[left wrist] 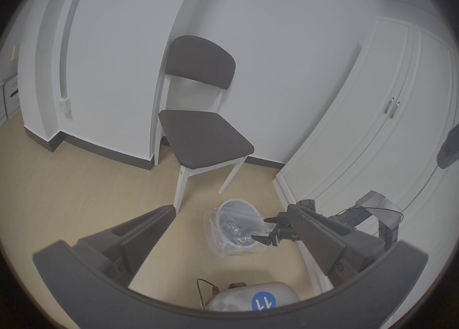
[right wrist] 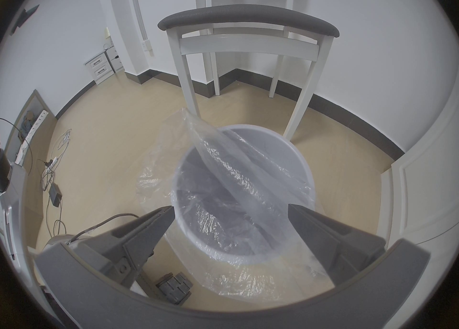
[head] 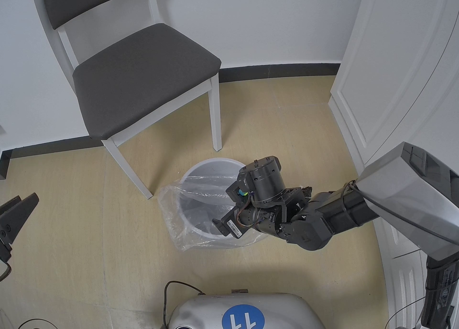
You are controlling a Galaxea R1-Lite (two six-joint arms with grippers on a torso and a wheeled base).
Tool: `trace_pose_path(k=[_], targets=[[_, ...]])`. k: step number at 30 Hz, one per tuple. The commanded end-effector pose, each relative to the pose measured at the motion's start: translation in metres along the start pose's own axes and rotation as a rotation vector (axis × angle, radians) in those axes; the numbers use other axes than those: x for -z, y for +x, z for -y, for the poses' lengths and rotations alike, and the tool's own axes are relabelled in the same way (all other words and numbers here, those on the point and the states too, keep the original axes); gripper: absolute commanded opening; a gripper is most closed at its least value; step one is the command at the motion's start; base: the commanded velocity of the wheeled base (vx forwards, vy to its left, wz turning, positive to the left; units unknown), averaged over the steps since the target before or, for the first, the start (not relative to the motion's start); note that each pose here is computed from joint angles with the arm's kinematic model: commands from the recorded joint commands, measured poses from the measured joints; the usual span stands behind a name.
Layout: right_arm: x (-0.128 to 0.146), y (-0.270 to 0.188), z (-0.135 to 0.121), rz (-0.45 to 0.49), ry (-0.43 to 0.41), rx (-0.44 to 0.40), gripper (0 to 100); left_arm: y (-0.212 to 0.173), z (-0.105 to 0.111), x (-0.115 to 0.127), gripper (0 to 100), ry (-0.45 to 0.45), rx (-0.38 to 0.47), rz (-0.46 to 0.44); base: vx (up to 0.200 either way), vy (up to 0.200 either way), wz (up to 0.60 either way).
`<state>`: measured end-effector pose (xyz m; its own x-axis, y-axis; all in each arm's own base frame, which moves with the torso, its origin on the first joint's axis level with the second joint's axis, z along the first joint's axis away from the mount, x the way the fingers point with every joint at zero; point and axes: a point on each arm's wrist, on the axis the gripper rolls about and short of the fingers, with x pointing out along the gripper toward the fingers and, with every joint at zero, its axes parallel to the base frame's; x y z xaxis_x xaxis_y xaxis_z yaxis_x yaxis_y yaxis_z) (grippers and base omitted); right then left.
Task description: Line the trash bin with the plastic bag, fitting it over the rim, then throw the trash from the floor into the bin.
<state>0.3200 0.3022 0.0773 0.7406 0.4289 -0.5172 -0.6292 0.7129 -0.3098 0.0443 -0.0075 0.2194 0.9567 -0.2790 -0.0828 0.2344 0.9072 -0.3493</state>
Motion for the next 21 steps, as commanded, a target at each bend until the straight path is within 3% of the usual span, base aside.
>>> trace_pose_path(k=[1, 9, 20, 21], targets=[[-0.001, 0.016, -0.002, 0.009, -0.003, 0.004, 100, -0.002, 0.001, 0.0, 100, 0.001, 0.01, 0.007, 0.0, 0.0, 0.0], [0.0, 0.047, 0.01, 0.037, -0.059, -0.005, 100, 0.0, -0.001, 0.002, 100, -0.001, 0.007, -0.006, 0.0, 0.0, 0.0], [-0.003, 0.073, 0.012, 0.064, -0.074, 0.008, 100, 0.002, -0.001, 0.003, 100, -0.003, 0.004, -0.015, 0.0, 0.0, 0.0], [-0.005, 0.072, 0.013, 0.072, -0.073, 0.011, 0, 0.002, -0.001, 0.003, 100, -0.004, 0.003, -0.018, 0.0, 0.0, 0.0]])
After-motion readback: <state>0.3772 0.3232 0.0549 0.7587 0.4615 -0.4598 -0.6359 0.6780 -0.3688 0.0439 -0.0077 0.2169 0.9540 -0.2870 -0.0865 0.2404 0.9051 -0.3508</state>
